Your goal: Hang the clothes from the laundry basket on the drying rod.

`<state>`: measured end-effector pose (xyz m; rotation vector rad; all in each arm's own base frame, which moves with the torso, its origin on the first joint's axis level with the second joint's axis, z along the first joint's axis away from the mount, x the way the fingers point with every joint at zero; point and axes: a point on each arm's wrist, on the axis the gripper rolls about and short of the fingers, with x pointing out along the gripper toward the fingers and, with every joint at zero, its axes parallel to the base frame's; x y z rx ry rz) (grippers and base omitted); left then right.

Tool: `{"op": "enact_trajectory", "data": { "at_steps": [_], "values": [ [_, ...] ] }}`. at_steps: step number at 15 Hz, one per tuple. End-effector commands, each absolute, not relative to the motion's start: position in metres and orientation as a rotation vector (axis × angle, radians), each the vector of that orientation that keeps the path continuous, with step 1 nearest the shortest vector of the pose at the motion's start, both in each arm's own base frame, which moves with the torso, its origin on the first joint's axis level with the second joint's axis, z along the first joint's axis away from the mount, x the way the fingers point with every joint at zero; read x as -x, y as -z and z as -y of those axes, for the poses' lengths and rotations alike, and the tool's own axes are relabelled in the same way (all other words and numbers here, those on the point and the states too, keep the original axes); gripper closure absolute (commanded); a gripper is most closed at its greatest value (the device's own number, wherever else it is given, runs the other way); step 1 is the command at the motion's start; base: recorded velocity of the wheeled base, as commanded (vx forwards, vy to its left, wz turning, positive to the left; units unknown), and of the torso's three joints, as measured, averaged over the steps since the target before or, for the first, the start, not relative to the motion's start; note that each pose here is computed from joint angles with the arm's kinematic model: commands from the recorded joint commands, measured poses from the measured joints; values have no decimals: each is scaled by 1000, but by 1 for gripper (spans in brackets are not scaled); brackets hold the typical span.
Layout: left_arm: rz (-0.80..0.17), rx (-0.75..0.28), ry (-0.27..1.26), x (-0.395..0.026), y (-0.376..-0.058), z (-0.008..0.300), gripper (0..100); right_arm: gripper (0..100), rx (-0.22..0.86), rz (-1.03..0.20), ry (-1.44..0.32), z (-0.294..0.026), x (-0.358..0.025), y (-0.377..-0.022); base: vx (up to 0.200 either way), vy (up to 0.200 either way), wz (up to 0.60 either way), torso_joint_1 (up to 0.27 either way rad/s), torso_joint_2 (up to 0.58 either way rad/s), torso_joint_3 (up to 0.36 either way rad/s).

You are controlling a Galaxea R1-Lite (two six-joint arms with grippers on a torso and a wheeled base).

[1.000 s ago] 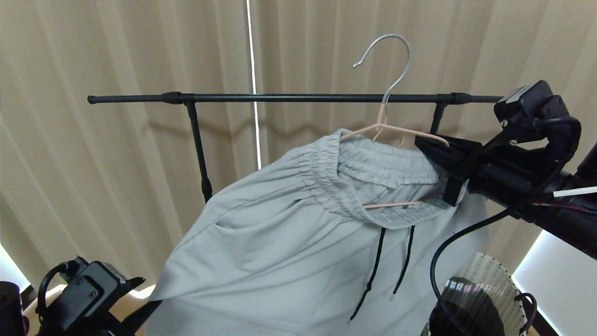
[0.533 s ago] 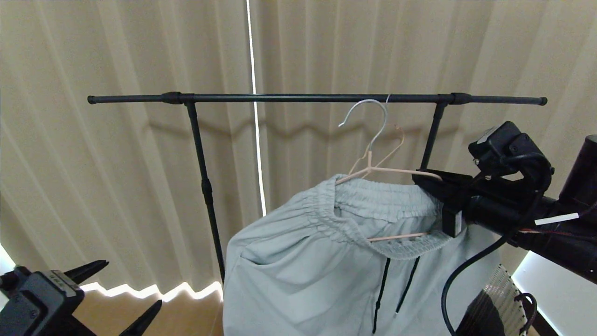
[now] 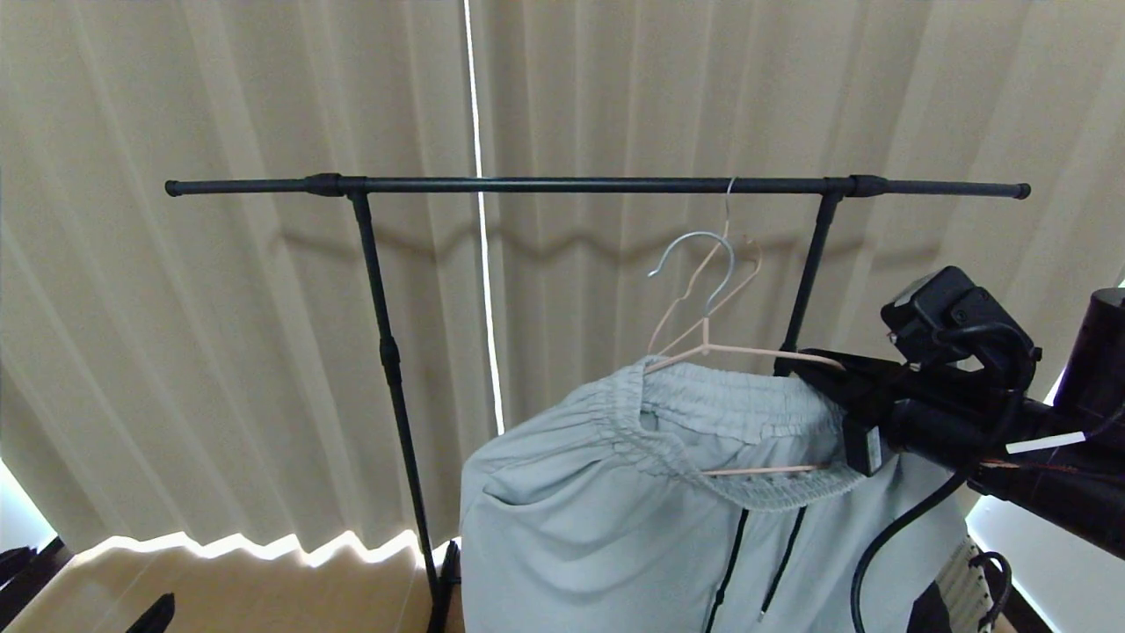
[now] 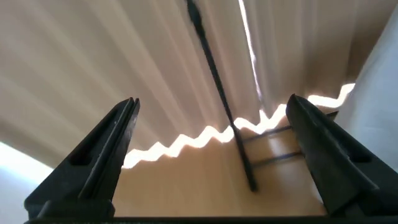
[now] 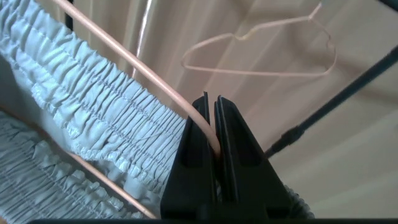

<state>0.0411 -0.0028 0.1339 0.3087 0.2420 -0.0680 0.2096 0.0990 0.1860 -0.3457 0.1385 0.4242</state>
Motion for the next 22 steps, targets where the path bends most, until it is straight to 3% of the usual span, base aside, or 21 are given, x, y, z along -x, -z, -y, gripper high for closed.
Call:
{"op": "enact_trajectory", "data": {
  "at_steps": [1,3,5,9,11,13,22],
  "values": [
    [-140,-175,18,4,-148,-2,0,100,345,-147,-401,-94,-212,-185,0,0,0,0,0,0],
    [-189,-127,17,29,-137,-4,0,100,345,-152,-390,-92,-214,-184,0,0,0,0,0,0],
    [-174,-100,14,40,-126,-5,0,100,345,-153,-388,-91,-214,-184,0,0,0,0,0,0],
    [-206,-19,13,37,-110,-5,0,100,352,-159,-308,-87,-208,-183,0,0,0,0,0,0],
    [-203,-40,16,23,-85,-3,0,100,348,-145,-295,-81,-198,-186,0,0,0,0,0,0],
    [-89,-98,30,15,-80,-3,0,100,345,-141,-265,-73,-194,-188,0,0,0,0,0,0],
    [-93,-96,179,16,-78,1,0,100,342,-138,-262,-73,-194,-188,0,0,0,0,0,0]
  ]
}}
